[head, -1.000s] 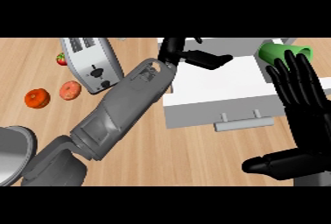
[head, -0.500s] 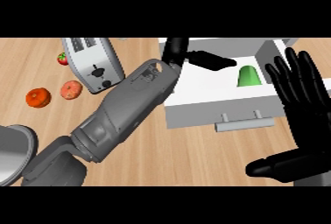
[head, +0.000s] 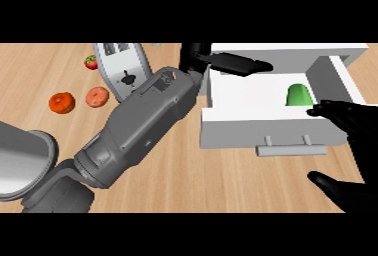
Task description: Pick up the cup, place it into the drawer and close the drawer
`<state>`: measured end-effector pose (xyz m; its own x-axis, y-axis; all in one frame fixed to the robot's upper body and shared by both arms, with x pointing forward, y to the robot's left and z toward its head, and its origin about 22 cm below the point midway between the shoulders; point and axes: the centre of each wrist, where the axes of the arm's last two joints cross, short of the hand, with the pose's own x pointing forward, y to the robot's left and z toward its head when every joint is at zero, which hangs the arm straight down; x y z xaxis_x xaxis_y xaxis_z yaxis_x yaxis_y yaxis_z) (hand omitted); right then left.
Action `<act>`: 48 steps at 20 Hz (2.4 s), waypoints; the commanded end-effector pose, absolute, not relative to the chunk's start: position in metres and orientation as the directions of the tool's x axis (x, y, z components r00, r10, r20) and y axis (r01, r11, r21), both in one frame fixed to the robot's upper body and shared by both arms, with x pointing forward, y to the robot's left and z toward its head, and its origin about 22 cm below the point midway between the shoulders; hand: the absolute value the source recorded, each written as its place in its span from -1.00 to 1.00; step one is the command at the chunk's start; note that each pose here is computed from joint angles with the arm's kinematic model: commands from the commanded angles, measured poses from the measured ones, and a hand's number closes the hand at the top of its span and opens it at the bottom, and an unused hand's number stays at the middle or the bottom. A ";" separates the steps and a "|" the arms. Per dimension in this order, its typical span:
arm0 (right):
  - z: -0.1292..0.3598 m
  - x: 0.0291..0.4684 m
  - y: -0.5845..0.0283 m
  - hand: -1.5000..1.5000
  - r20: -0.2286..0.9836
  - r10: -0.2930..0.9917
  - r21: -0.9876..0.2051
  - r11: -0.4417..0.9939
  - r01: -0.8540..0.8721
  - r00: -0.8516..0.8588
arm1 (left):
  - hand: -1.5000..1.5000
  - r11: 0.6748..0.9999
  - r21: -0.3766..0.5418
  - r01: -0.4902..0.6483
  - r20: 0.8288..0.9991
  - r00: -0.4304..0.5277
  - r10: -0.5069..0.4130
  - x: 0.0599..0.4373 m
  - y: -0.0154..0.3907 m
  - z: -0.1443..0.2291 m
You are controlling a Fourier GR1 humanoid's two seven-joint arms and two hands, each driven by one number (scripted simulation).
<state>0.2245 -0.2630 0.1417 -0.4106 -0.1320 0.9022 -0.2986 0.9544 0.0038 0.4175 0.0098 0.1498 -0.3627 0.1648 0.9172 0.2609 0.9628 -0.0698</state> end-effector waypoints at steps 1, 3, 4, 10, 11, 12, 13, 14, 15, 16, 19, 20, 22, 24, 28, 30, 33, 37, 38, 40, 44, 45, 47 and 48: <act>0.142 0.225 -0.278 1.00 0.914 -0.055 -0.098 0.932 -0.350 -0.401 | -1.00 0.959 -0.142 0.246 0.908 -0.353 0.225 0.414 0.016 0.157; 0.155 0.211 -0.270 1.00 0.897 0.049 -0.212 0.920 -0.330 -0.438 | -1.00 0.963 -0.156 0.218 0.901 -0.368 0.229 0.422 0.051 0.146; 0.153 0.217 -0.264 1.00 0.892 0.086 -0.256 0.906 -0.337 -0.445 | -1.00 0.968 -0.151 0.202 0.902 -0.372 0.218 0.427 0.073 0.135; 0.147 0.216 -0.270 1.00 0.886 0.224 -0.367 0.875 -0.317 -0.406 | -1.00 0.973 -0.192 0.132 0.919 -0.323 0.225 0.402 0.108 0.132; 0.140 0.210 -0.272 1.00 0.879 0.232 -0.382 0.865 -0.325 -0.416 | -1.00 0.969 -0.197 0.151 0.910 -0.339 0.238 0.393 0.110 0.140; 0.132 0.211 -0.274 1.00 0.886 0.254 -0.393 0.856 -0.337 -0.389 | -1.00 0.970 -0.203 0.133 0.907 -0.348 0.237 0.394 0.139 0.137; 0.148 0.211 -0.273 1.00 0.876 0.272 -0.415 0.846 -0.334 -0.399 | -1.00 0.974 -0.200 0.105 0.912 -0.344 0.224 0.393 0.162 0.114; 0.141 0.214 -0.263 1.00 0.876 0.275 -0.408 0.861 -0.303 -0.397 | -1.00 0.973 -0.195 0.125 0.910 -0.346 0.227 0.385 0.171 0.129; 0.141 0.220 -0.269 1.00 0.884 0.283 -0.407 0.858 -0.313 -0.373 | -1.00 0.971 -0.210 0.119 0.916 -0.323 0.237 0.368 0.166 0.113; 0.139 0.221 -0.278 1.00 0.880 0.314 -0.426 0.854 -0.299 -0.355 | -1.00 0.969 -0.223 0.103 0.910 -0.335 0.244 0.365 0.181 0.120; 0.125 0.223 -0.250 1.00 0.869 0.329 -0.441 0.853 -0.279 -0.370 | -1.00 0.962 -0.250 0.109 0.916 -0.295 0.271 0.348 0.195 0.114; 0.115 0.237 -0.249 1.00 0.858 0.364 -0.474 0.834 -0.284 -0.362 | -1.00 0.971 -0.221 0.089 0.914 -0.328 0.238 0.347 0.206 0.110; 0.120 0.244 -0.257 1.00 0.816 0.435 -0.550 0.787 -0.280 -0.381 | -1.00 0.968 -0.236 0.090 0.916 -0.313 0.252 0.331 0.220 0.084; 0.123 0.237 -0.245 1.00 0.732 0.519 -0.664 0.690 -0.289 -0.441 | -1.00 0.961 -0.259 0.099 0.913 -0.299 0.277 0.335 0.234 0.102; 0.098 0.244 -0.243 1.00 0.588 0.656 -0.805 0.536 -0.257 -0.473 | -1.00 0.966 -0.236 0.104 0.917 -0.305 0.257 0.311 0.255 0.076; 0.076 0.246 -0.236 1.00 0.565 0.676 -0.822 0.509 -0.255 -0.473 | -1.00 0.967 -0.243 0.084 0.917 -0.305 0.257 0.304 0.280 0.081; 0.053 0.266 -0.212 1.00 0.532 0.695 -0.844 0.482 -0.235 -0.483 | -1.00 0.970 -0.231 0.075 0.913 -0.327 0.242 0.300 0.276 0.082; 0.044 0.299 -0.242 -1.00 0.522 0.740 -0.853 0.458 -0.249 -0.425 | -1.00 0.967 -0.242 0.078 0.919 -0.302 0.255 0.282 0.316 0.062; 0.012 0.282 -0.206 -1.00 0.521 0.733 -0.853 0.444 -0.273 -0.436 | -1.00 0.964 -0.249 0.088 0.914 -0.307 0.264 0.284 0.300 0.068; 0.019 0.295 -0.205 -1.00 0.503 0.759 -0.863 0.424 -0.274 -0.412 | -1.00 0.964 -0.255 0.072 0.911 -0.316 0.265 0.272 0.308 0.046; 0.001 0.322 -0.208 -1.00 0.443 0.801 -0.891 0.345 -0.295 -0.402 | -1.00 0.964 -0.254 0.074 0.907 -0.329 0.264 0.277 0.321 0.065; 0.000 0.332 -0.216 -1.00 0.461 0.793 -0.883 0.363 -0.298 -0.399 | -1.00 0.959 -0.268 0.086 0.915 -0.289 0.282 0.259 0.318 0.040; -0.008 0.344 -0.203 -1.00 0.457 0.795 -0.883 0.350 -0.314 -0.398 | -1.00 0.960 -0.273 0.062 0.909 -0.311 0.278 0.273 0.325 0.047; -0.015 0.348 -0.214 -1.00 0.483 0.784 -0.869 0.373 -0.326 -0.391 | -1.00 0.962 -0.263 0.077 0.909 -0.315 0.274 0.273 0.329 0.042</act>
<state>0.3293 -0.2165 -0.0009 -0.4003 0.7840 0.4745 -0.2989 0.3778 -0.8763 0.2755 0.3196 0.0498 -0.3086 0.2715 0.9116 0.0762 0.9624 -0.2608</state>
